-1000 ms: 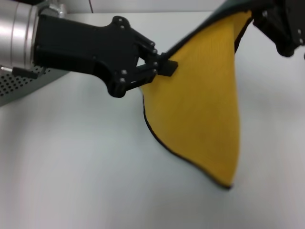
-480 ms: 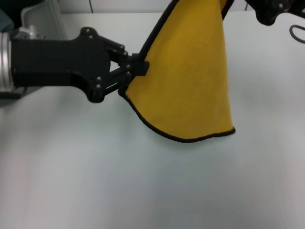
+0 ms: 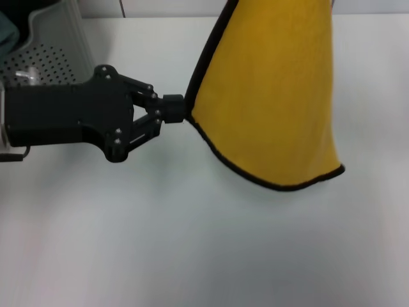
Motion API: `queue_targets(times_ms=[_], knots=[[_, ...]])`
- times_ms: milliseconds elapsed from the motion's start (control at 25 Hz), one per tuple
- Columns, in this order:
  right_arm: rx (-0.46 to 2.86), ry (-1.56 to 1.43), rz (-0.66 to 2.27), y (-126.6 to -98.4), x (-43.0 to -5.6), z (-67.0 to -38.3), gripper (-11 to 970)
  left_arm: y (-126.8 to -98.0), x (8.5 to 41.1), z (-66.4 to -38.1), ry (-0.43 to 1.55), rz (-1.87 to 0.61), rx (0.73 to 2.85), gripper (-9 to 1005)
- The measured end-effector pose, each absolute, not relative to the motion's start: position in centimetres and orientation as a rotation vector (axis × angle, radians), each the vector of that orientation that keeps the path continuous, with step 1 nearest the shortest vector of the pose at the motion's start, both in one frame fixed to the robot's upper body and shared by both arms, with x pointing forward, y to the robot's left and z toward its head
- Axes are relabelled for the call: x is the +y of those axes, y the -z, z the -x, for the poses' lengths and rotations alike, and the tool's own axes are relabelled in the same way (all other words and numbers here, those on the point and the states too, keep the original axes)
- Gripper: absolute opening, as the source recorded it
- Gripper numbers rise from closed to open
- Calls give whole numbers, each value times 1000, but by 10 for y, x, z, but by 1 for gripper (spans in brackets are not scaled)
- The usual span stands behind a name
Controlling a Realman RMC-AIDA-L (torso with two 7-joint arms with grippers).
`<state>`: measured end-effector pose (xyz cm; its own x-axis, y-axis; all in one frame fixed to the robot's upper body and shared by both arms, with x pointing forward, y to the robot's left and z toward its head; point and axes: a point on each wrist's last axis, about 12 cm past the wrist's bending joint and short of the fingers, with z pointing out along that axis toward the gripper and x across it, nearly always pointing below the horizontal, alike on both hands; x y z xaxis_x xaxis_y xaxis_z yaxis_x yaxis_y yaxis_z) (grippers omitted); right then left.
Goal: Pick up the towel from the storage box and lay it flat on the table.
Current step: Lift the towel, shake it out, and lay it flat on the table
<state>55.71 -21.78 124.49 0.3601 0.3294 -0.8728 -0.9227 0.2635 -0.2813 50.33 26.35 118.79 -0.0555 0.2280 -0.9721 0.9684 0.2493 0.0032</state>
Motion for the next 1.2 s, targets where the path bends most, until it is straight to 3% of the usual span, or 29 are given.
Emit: queue_targets(times_ms=[760, 1000, 1200], knots=[[774, -1019, 901, -1253, -222, -554, 1, -1167, 285, -503, 999, -975, 1424, 162], [765, -1022, 906, -1255, -220, -555, 2, -1166, 277, -503, 1083, -1027, 1372, 402], [751, -1035, 917, -1254, -219, -552, 2, -1165, 274, -504, 1079, -1022, 1347, 457]])
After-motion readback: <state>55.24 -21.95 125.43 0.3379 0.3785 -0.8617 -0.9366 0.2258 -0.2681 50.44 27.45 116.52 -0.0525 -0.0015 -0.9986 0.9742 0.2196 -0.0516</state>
